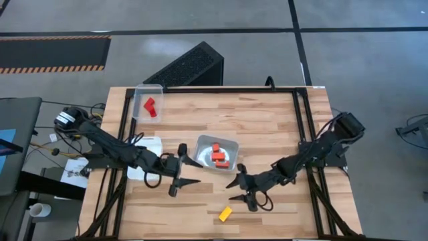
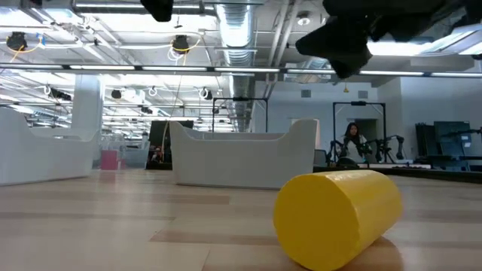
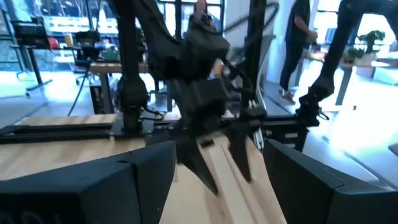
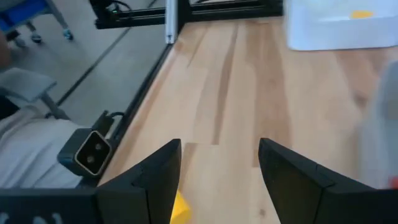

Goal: Sort & place blocks by color
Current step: Put the yellow wooden block into the white bin

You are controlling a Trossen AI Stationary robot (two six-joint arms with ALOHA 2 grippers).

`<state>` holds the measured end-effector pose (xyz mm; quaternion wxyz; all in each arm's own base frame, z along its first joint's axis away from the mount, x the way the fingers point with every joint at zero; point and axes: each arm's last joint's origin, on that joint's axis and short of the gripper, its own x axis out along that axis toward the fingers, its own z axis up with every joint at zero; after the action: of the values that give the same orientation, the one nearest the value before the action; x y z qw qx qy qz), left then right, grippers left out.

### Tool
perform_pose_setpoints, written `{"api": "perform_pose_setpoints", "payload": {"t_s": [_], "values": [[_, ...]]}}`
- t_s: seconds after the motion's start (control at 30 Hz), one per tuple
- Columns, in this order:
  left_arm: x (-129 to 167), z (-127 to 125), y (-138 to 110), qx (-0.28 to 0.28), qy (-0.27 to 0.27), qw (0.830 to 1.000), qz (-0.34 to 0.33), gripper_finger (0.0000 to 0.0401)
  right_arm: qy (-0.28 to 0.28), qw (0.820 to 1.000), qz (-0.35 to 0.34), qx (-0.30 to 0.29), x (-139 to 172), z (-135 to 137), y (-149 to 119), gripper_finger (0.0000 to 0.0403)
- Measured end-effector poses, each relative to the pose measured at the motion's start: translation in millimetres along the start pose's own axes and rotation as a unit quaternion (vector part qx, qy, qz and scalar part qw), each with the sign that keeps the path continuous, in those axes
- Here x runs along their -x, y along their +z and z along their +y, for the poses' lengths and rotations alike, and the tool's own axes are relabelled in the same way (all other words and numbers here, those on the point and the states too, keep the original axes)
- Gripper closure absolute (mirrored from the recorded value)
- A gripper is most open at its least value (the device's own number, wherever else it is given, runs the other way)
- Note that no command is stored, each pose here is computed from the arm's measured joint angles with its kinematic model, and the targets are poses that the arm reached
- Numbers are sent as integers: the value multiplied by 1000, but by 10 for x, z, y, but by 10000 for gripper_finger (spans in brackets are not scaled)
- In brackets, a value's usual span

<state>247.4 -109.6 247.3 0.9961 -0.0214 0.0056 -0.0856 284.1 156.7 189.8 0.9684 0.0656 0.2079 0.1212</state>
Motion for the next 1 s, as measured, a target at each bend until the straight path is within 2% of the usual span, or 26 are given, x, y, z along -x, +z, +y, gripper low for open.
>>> {"api": "perform_pose_setpoints", "payload": {"t_s": [0.2, 0.43, 0.8, 1.0], "values": [[9, 69, -34, 1, 11, 1000, -7, 172, 41, 999, 14, 7, -252, 52, -261, 165], [-6, 135, -33, 2, 26, 1000, -6, 172, 60, 997, 25, 40, -481, 127, -589, 164], [-16, 190, -40, 36, 40, 999, -3, 172, 71, 995, 60, 48, -766, 264, -818, 163], [-16, 191, -51, 39, 40, 998, 2, 172, 59, 993, 96, 43, -771, 225, -885, 163]]}}
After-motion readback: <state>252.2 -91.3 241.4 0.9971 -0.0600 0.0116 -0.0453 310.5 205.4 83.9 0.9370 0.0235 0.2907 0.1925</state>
